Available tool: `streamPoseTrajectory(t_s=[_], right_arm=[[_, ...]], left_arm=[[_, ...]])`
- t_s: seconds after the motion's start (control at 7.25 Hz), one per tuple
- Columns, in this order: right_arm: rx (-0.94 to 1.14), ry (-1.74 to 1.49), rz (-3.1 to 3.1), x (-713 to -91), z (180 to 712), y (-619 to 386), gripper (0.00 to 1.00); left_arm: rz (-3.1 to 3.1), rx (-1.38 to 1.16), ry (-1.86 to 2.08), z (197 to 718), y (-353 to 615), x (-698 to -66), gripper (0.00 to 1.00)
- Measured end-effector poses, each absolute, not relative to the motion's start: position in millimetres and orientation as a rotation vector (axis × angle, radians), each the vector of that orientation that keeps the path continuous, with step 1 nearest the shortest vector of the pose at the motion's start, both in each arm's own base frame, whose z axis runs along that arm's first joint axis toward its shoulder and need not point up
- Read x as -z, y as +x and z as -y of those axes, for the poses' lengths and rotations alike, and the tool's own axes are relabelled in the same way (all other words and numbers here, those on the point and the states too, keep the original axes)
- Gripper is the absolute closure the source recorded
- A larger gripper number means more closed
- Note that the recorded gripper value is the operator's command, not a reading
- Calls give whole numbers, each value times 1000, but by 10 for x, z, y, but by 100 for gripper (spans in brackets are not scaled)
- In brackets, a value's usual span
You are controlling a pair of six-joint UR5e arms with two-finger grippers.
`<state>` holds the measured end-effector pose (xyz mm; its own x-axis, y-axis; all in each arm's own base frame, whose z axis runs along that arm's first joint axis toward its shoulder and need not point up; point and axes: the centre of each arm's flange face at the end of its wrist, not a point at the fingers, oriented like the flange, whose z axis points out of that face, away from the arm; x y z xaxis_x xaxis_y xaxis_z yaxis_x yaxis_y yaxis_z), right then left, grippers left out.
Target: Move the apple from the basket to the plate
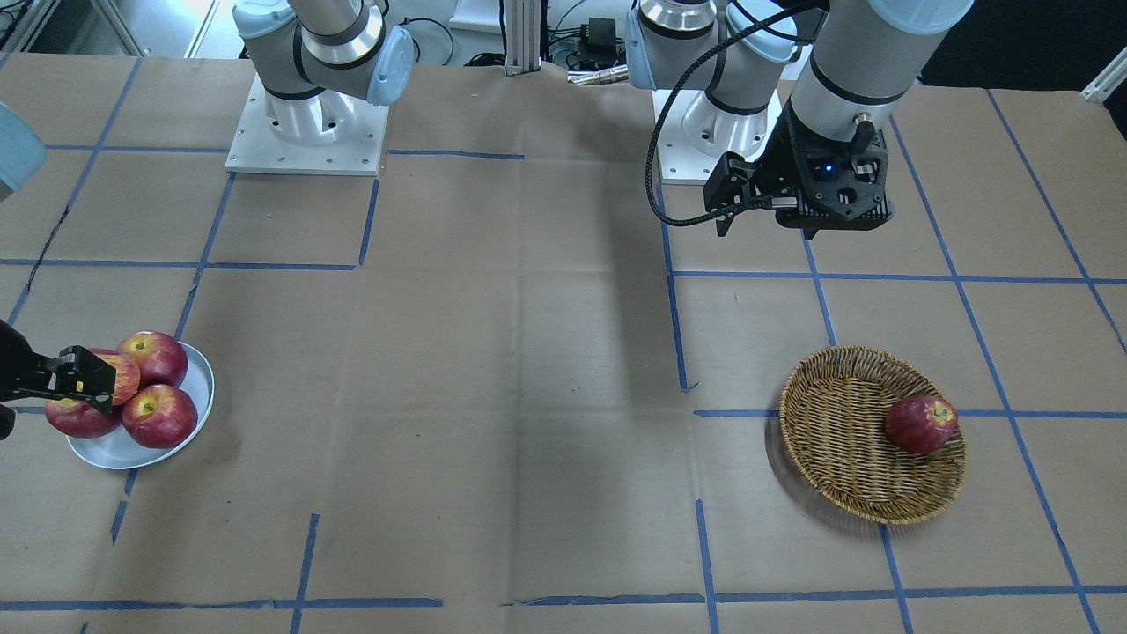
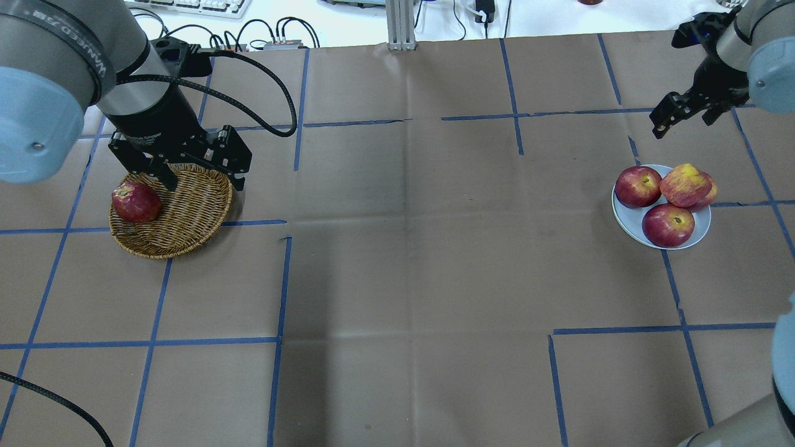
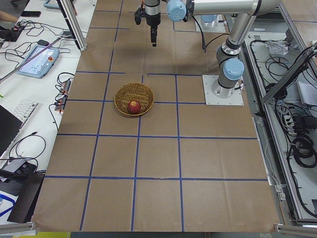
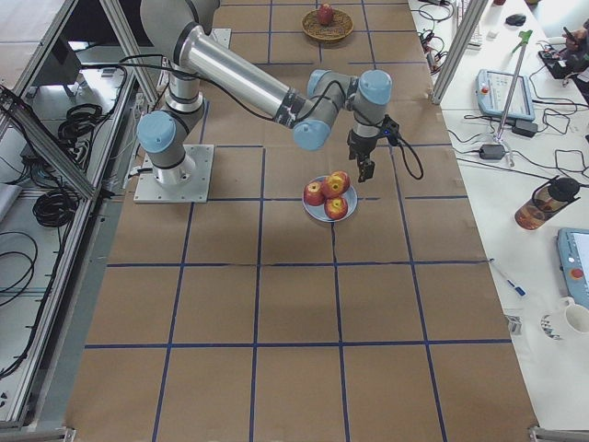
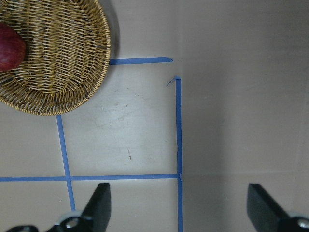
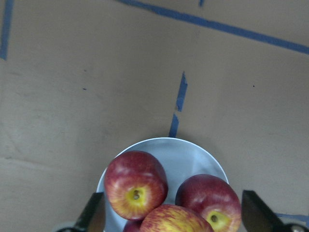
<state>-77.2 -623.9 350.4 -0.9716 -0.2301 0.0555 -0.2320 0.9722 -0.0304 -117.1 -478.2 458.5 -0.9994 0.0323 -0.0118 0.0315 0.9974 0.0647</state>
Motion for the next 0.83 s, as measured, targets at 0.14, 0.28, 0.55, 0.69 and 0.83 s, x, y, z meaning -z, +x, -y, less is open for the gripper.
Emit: streamPoseTrajectory(t_s=[0.14, 0.28, 0.55, 0.69, 0.83], right_arm=[[-49, 316, 3078, -3828, 6237, -466, 0], [-17, 241, 3097, -4130, 6137, -93, 0], [19, 183, 3109, -4522, 5758, 740, 0], [24, 173, 3111, -4605, 5538, 1029, 0], [33, 156, 3114, -4607, 5351, 1179, 0]], left_arm=[[-3127, -101, 50, 4782, -1171, -4586, 1], [-3127, -101, 50, 4782, -1171, -4585, 1], [-3127, -102, 51, 4779, -1171, -4587, 1], [-3127, -100, 51, 4779, -1171, -4591, 1], [-3126, -97, 52, 4774, -1171, -4602, 1]])
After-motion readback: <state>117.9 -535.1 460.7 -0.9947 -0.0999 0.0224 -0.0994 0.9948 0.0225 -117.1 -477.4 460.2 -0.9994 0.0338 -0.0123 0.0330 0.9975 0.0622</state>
